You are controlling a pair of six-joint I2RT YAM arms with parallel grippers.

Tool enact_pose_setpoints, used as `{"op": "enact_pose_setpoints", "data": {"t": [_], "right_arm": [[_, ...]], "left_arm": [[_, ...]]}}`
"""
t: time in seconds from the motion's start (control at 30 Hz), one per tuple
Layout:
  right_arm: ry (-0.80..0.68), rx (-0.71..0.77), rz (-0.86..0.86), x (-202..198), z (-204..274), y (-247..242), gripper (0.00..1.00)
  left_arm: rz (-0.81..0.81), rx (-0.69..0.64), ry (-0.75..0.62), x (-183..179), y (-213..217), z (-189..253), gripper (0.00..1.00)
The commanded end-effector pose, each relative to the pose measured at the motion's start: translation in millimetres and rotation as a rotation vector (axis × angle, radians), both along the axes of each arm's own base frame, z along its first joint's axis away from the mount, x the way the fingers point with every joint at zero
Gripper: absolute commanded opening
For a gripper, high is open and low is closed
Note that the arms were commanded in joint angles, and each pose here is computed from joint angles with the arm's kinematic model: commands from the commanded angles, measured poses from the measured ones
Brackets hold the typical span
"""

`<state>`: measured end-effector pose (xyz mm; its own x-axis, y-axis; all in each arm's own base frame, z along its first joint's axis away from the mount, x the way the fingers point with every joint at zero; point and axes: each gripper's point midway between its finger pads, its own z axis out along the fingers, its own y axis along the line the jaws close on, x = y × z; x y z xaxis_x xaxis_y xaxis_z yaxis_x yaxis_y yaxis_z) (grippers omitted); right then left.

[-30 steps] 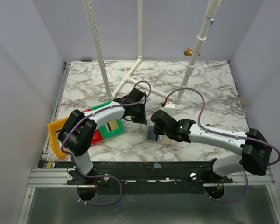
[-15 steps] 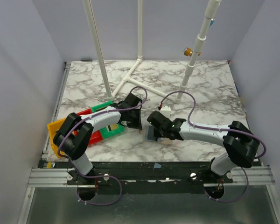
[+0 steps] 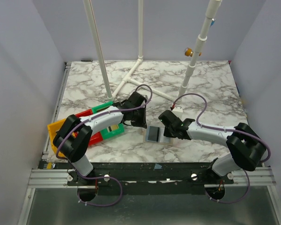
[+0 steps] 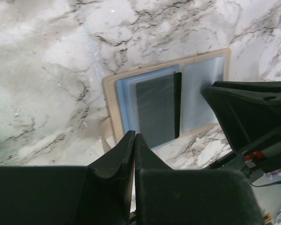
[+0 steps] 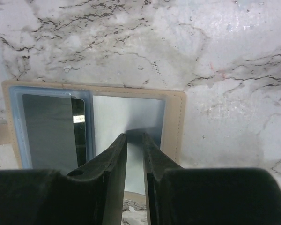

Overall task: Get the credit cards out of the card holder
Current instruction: Open the card holder at the center of the board, then remove the credit card from the card holder.

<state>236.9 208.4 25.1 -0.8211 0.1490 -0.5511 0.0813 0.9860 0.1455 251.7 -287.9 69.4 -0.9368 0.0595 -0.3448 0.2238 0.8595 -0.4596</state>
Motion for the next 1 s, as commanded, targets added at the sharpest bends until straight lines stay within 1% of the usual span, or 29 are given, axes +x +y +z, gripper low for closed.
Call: {"op": "enact_pose_setpoints", "data": {"t": [0.0, 0.17, 0.37, 0.5, 0.67, 0.9, 0.97], "right_arm": [[0.001, 0.027, 0.023, 3, -4, 5, 0.22], [0.007, 0.026, 0.012, 6, -11, 0, 0.22], [0.013, 0.009, 0.005, 12, -21, -12, 0.21], [0.002, 0.031, 0.023, 17, -21, -8, 0.21], [-0.007, 0.025, 0.039, 25, -23, -6, 0.21], [0.003, 0.137, 0.077, 19, 1, 13, 0.22], [0.010, 0.173, 0.083, 15, 7, 17, 0.25]], "left_arm": [[-0.047, -0.004, -0.004, -4, -12, 5, 0.05], [-0.046, 0.022, 0.012, -4, -9, -10, 0.05], [-0.046, 0.024, 0.025, -7, -9, -18, 0.05], [-0.055, 0.012, 0.040, -9, -12, -23, 0.05], [-0.056, 0.006, 0.056, -10, -14, -26, 0.05], [-0.048, 0.019, 0.065, -14, -9, -31, 0.04], [-0.051, 0.011, 0.068, -16, -10, -32, 0.04]]}}
